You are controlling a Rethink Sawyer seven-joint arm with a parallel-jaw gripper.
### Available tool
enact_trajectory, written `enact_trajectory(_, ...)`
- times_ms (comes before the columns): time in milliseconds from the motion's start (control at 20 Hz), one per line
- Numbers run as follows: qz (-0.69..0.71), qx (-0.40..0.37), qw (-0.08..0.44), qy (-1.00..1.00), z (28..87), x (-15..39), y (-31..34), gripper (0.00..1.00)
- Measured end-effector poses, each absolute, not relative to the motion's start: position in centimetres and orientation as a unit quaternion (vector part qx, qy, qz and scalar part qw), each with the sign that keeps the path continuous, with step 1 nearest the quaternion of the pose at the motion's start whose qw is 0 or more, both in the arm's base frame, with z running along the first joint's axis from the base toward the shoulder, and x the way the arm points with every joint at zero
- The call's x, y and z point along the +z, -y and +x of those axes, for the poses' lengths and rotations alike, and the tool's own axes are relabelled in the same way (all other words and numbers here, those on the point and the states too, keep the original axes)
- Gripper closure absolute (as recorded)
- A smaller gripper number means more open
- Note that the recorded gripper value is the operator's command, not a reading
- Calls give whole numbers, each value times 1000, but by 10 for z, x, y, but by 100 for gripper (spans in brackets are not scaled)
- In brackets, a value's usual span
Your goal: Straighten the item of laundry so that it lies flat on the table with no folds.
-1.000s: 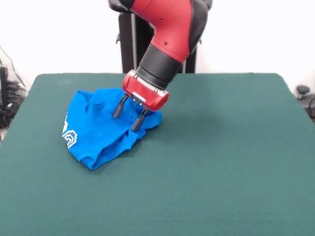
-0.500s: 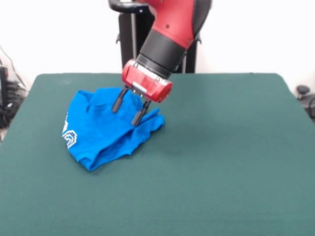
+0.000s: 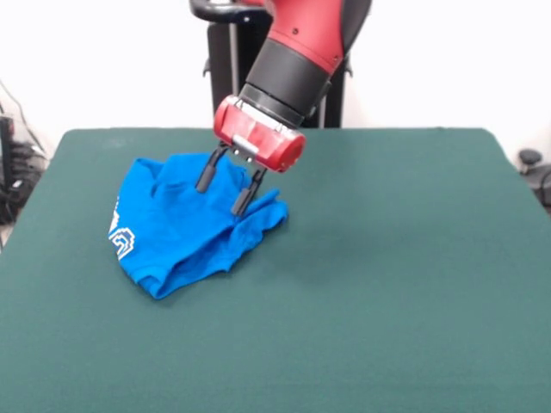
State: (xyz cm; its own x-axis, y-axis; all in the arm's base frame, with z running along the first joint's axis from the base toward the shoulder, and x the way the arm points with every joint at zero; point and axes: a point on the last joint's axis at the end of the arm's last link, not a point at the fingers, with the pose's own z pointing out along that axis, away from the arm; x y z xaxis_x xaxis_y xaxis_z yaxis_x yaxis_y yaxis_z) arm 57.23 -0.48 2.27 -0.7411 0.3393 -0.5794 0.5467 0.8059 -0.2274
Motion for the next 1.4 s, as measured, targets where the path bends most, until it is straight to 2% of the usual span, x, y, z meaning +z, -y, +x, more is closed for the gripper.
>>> enact_trajectory(1050,254,-227,225,-913,534,-55,-5,0)
enact_trajectory(1400,243,-236,242,-909,532,-60,-2,0)
